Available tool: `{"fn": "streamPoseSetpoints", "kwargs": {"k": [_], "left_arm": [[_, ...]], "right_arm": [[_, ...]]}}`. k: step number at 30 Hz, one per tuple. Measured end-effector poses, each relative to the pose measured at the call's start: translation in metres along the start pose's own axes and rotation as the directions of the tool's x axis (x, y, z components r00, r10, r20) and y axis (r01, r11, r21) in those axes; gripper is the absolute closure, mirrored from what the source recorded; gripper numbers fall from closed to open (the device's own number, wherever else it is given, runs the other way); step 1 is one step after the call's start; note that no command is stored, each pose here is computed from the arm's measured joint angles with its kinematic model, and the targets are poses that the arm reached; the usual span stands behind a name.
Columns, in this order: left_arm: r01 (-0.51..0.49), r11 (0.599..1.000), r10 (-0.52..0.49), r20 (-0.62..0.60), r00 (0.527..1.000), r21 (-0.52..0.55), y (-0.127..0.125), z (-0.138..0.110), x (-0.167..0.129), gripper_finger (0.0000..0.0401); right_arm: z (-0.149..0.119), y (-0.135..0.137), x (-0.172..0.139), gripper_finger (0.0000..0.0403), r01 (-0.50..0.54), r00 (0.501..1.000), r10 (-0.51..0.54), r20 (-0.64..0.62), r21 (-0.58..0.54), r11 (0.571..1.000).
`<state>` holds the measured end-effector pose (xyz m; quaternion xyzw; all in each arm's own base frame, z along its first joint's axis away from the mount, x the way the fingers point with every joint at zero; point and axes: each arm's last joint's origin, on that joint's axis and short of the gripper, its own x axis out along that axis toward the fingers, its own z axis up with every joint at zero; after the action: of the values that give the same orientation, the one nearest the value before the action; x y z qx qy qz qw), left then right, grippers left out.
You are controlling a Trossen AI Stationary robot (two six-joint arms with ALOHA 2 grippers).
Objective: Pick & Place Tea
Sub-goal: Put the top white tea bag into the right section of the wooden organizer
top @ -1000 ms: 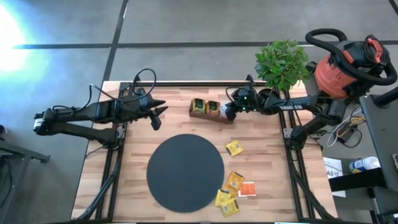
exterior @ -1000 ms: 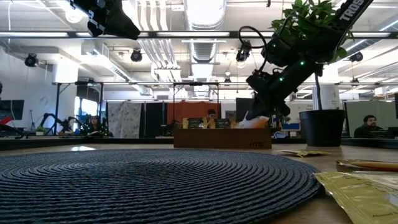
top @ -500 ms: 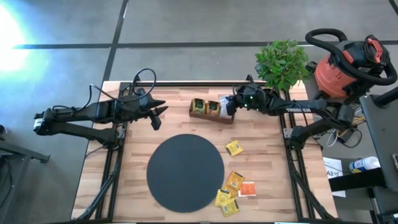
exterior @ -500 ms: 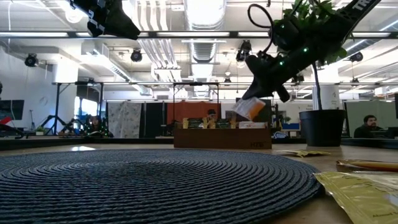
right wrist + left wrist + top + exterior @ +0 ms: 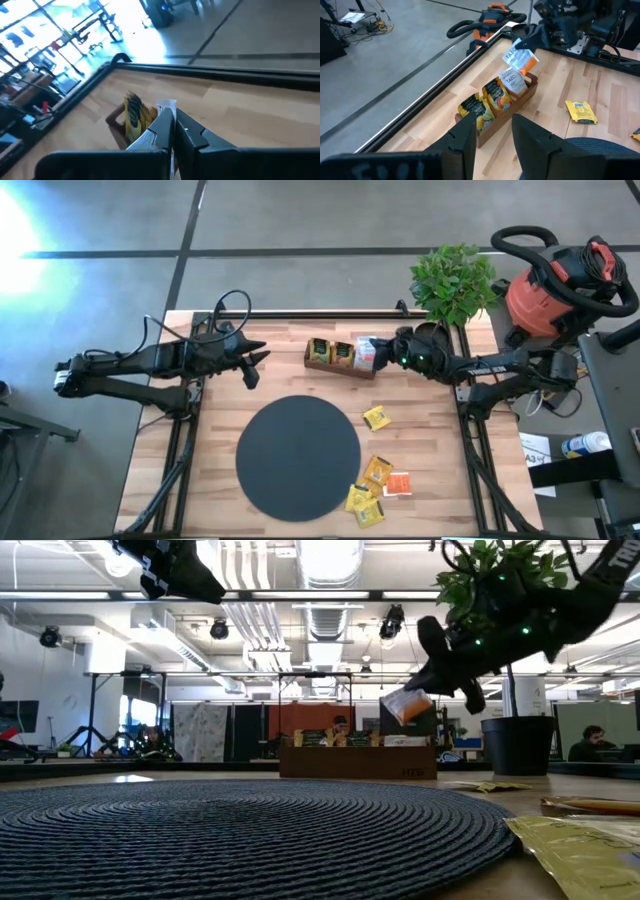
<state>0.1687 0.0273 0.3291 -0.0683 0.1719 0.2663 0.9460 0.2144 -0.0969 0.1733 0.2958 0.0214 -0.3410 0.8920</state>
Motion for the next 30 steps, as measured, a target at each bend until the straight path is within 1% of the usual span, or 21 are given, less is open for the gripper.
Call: {"fn": "streamPoseSetpoints", "kwargs": {"k": [3, 7, 12, 18, 23, 27, 30], "left_arm": [[0.0, 1.0, 0.0, 0.0, 1.0, 0.0, 0.0, 0.0, 0.0, 0.0282], [0.0, 1.0, 0.0, 0.0, 1.0, 0.0, 0.0, 0.0, 0.0, 0.0282], [0.0, 1.0, 0.0, 0.0, 1.0, 0.002, 0.0, 0.0, 0.0, 0.0282], [0.0, 1.0, 0.0, 0.0, 1.0, 0.005, 0.0, 0.0, 0.0, 0.0282], [0.0, 1.0, 0.0, 0.0, 1.0, 0.001, 0.0, 0.0, 0.0, 0.0282], [0.0, 1.0, 0.0, 0.0, 1.0, 0.001, 0.0, 0.0, 0.0, 0.0282], [0.0, 1.0, 0.0, 0.0, 1.0, 0.001, 0.0, 0.0, 0.0, 0.0282]], "right_arm": [[-0.007, -0.007, -0.006, 0.0394, -0.018, 0.999, 0.017, 0.039, 0.022, 1.0], [-0.013, -0.014, -0.011, 0.0394, -0.07, 0.992, 0.059, 0.113, 0.091, 0.993], [-0.023, -0.021, -0.009, 0.0394, -0.077, 0.992, 0.061, 0.109, 0.156, 0.985], [-0.028, -0.017, 0.009, 0.0394, -0.063, 0.995, 0.05, 0.081, 0.157, 0.986], [-0.03, -0.013, 0.028, 0.0394, -0.051, 0.997, 0.042, 0.071, 0.123, 0.991], [-0.038, -0.017, 0.033, 0.0394, 0.014, 0.998, -0.024, 0.064, 0.145, 0.989], [-0.041, -0.021, 0.031, 0.0394, 0.031, 0.997, -0.041, 0.062, 0.157, 0.987]]}}
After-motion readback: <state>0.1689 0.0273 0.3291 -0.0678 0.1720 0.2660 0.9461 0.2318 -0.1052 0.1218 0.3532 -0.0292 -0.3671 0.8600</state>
